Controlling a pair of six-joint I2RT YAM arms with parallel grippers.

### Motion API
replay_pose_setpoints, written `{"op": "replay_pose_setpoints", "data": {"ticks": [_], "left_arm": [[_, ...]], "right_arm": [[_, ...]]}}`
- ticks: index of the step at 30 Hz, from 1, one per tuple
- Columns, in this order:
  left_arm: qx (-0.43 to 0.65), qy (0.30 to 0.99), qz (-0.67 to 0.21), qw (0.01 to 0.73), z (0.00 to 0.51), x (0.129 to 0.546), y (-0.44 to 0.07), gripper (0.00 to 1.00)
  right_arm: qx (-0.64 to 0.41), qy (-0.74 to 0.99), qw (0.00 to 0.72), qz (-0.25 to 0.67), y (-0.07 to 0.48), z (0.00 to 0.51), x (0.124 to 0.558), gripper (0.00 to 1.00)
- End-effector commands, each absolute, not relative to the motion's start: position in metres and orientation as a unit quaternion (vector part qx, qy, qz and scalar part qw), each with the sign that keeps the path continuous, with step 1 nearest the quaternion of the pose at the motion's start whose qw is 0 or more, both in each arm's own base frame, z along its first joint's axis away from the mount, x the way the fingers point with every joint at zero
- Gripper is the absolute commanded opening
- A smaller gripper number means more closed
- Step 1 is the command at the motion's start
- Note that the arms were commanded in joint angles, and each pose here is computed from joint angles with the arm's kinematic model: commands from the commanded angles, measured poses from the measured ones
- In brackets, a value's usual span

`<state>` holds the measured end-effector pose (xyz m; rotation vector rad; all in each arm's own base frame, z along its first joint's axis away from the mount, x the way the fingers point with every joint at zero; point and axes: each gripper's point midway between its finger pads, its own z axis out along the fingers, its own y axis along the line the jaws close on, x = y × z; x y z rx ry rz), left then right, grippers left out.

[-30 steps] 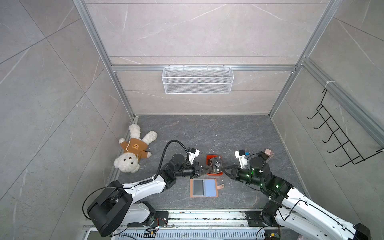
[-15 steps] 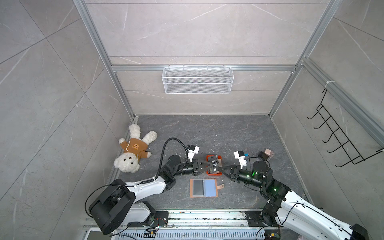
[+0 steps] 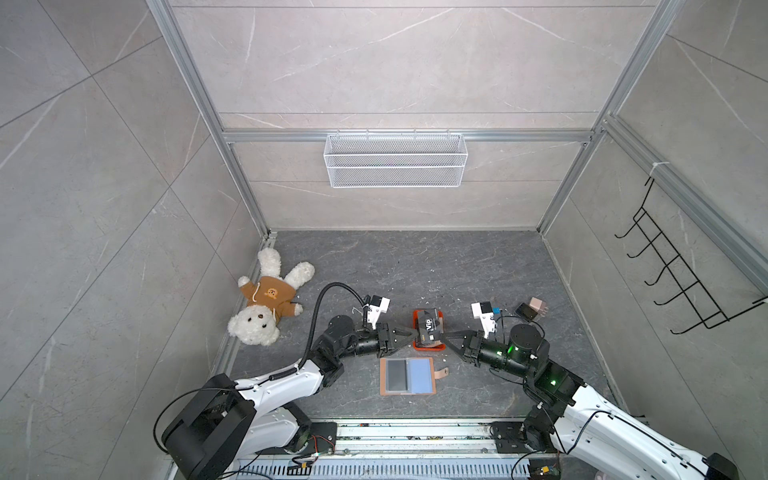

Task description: Put the credit cards into the card holder

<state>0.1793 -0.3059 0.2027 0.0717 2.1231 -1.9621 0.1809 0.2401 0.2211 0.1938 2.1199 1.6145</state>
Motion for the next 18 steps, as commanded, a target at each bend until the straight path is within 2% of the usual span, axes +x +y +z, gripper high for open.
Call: {"op": "replay_pose_setpoints", "data": {"ticks": [1, 5, 12, 18], "left_arm": [[0.043, 0.712, -0.687, 0.138, 0.218, 0.177, -0.305, 0.37], [0.047, 0.706, -0.693, 0.141, 0.225, 0.178, -0.306, 0.36], [0.042, 0.702, -0.698, 0.139, 0.227, 0.181, -0.309, 0.25], [0.040, 0.690, -0.708, 0.143, 0.236, 0.183, -0.310, 0.21]], "right_arm": [[0.065, 0.768, 0.229, 0.595, 0.243, 0.226, 0.180, 0.00], [0.061, 0.758, 0.223, 0.610, 0.248, 0.229, 0.180, 0.00], [0.053, 0.750, 0.212, 0.624, 0.256, 0.228, 0.180, 0.00], [0.053, 0.747, 0.209, 0.629, 0.262, 0.223, 0.180, 0.00]]}}
